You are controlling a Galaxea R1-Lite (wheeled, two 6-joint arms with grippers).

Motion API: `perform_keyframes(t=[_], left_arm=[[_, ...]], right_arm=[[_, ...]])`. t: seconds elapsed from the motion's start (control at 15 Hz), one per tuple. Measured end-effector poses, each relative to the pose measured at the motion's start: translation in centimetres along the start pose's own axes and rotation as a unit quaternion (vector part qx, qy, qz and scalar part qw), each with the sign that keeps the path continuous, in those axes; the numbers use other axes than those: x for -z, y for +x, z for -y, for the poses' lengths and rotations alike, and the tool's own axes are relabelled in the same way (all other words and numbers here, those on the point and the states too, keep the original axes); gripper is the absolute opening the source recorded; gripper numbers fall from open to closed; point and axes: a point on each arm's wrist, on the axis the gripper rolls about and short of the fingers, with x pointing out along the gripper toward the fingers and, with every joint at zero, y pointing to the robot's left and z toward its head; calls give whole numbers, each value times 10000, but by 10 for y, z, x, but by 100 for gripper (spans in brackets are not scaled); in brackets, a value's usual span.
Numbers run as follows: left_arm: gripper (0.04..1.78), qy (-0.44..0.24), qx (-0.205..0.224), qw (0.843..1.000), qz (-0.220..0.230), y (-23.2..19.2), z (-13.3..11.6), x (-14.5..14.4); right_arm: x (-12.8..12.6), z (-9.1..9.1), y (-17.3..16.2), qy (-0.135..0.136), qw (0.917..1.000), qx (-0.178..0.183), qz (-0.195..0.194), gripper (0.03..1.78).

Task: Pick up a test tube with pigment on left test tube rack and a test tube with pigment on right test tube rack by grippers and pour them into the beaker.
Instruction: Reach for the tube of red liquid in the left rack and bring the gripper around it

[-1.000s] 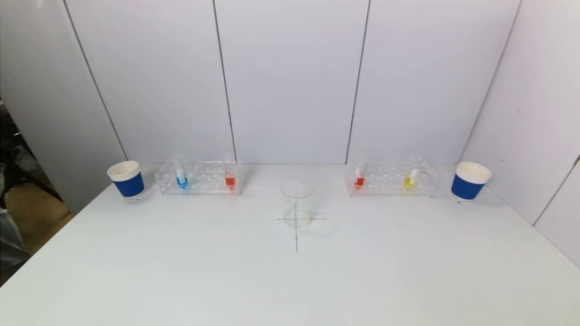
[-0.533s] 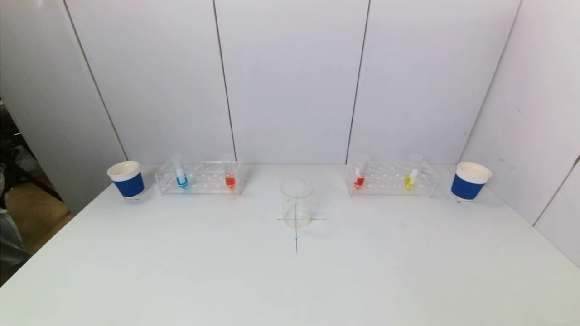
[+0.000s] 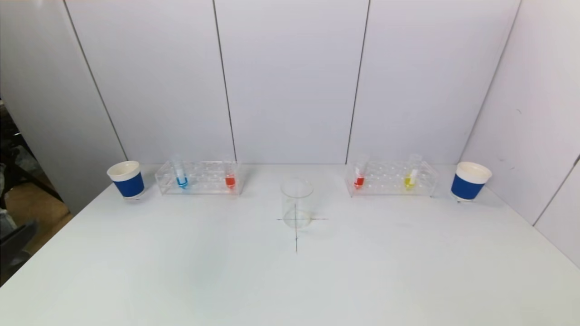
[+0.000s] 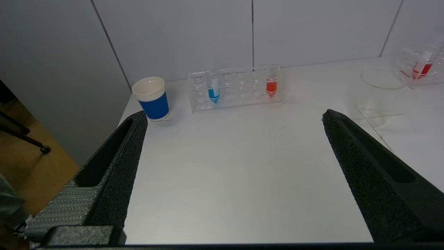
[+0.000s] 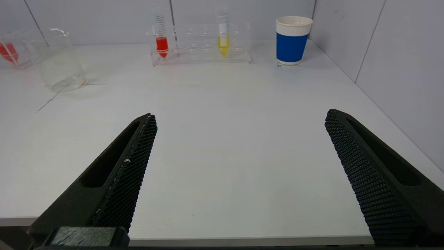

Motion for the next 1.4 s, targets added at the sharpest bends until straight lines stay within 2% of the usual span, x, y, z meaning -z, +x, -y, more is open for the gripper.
perform_keyframes(t=[0.2, 0.4, 0.73, 1.0, 1.13, 1.4], left_arm=[[176, 26, 124, 9999, -106, 64, -3, -13], [176, 8, 392, 9989, -248, 121, 0, -7], [176, -43, 611, 9971, -445, 204, 8, 31], [176, -107, 729, 9972, -146, 264, 18, 69], [176, -116, 826, 9965, -65, 286, 26, 83], [176, -109, 1056, 9942, -177, 312, 48, 101]], right_arm=[[0, 0, 0, -2, 10000, -2, -2, 176], [0, 0, 0, 0, 10000, 0, -4, 176], [0, 0, 0, 0, 10000, 0, -2, 176], [0, 0, 0, -2, 10000, -2, 0, 176], [0, 0, 0, -2, 10000, -2, -2, 176], [0, 0, 0, 0, 10000, -2, -2, 176]])
